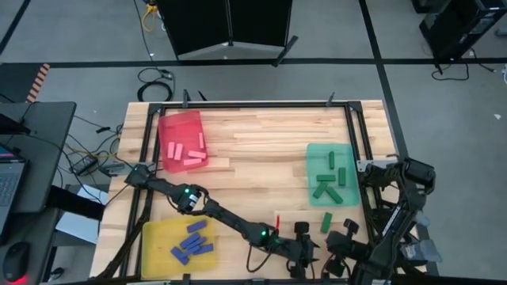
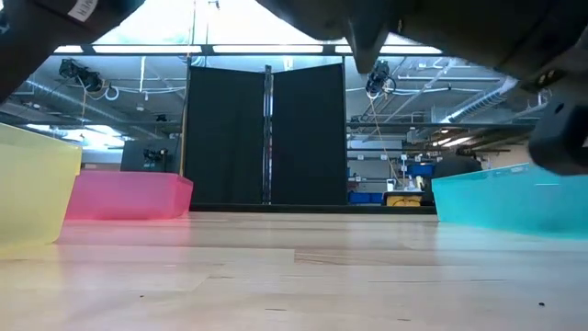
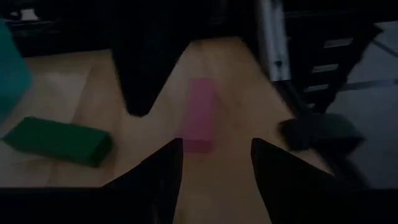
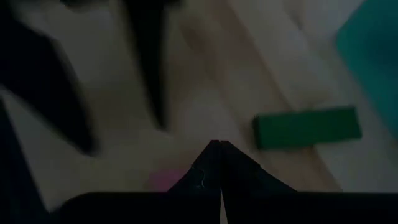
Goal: Sort blocks
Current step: Put the pink block into the red bin
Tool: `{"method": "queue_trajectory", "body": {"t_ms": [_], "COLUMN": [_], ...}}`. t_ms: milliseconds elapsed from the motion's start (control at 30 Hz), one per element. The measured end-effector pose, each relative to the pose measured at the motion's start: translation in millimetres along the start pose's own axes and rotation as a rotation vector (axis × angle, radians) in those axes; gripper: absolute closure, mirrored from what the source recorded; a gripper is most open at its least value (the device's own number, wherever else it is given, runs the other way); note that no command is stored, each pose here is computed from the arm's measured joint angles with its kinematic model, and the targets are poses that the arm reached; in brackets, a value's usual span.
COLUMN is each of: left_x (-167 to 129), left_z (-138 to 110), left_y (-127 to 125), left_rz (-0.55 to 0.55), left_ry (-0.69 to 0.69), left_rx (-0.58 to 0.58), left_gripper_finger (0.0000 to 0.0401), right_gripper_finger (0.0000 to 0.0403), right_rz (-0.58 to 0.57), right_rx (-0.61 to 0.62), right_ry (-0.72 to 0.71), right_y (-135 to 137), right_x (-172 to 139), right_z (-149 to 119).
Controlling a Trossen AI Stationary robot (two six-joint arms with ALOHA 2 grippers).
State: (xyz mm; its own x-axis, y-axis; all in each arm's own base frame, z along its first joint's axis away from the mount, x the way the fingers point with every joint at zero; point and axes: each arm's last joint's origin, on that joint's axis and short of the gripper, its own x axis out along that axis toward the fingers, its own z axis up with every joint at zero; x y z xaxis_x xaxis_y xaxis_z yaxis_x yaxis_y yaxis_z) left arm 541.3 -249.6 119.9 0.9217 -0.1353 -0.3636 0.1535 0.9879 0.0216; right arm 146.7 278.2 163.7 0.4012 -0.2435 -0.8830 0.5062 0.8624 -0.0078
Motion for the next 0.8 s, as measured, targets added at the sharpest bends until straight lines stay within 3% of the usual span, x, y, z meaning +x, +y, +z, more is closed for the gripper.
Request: {"method": "queue_trajectory", "body": {"t_ms": [300,433,567,800], "left_x": [8.0,11.6,19.7,22.2], "left_z": [8.3,6.3,-12.4,-14.0], "left_y": [30.1,30.3,27.8,27.1], "left_rz": [-0.041,-0.076,-0.116,-0.132], "left_ry": [-0.054,-0.104,-0.095,-0.149], "left_rx": [-0.047,-0.057,-0.052,-0.025], "left_gripper_finger": [0.0203,0.0202,0.0202,0.0202], "right_gripper_finger": [0.0394,0.0394,0.0394,0.0394], "right_rz": [0.117,0.166,0.210,0.219], "right_rx": [0.010,-0.005,-0.017,-0.052], "right_ry": [-0.214,-0.327,-0.440,-0.480], "right_y": [-13.0,-20.7,-29.1,-34.3], "right_x": [-35.7,-52.8,-70.0,-78.2], "right_z": [25.9,37.9,48.4,58.7]}}
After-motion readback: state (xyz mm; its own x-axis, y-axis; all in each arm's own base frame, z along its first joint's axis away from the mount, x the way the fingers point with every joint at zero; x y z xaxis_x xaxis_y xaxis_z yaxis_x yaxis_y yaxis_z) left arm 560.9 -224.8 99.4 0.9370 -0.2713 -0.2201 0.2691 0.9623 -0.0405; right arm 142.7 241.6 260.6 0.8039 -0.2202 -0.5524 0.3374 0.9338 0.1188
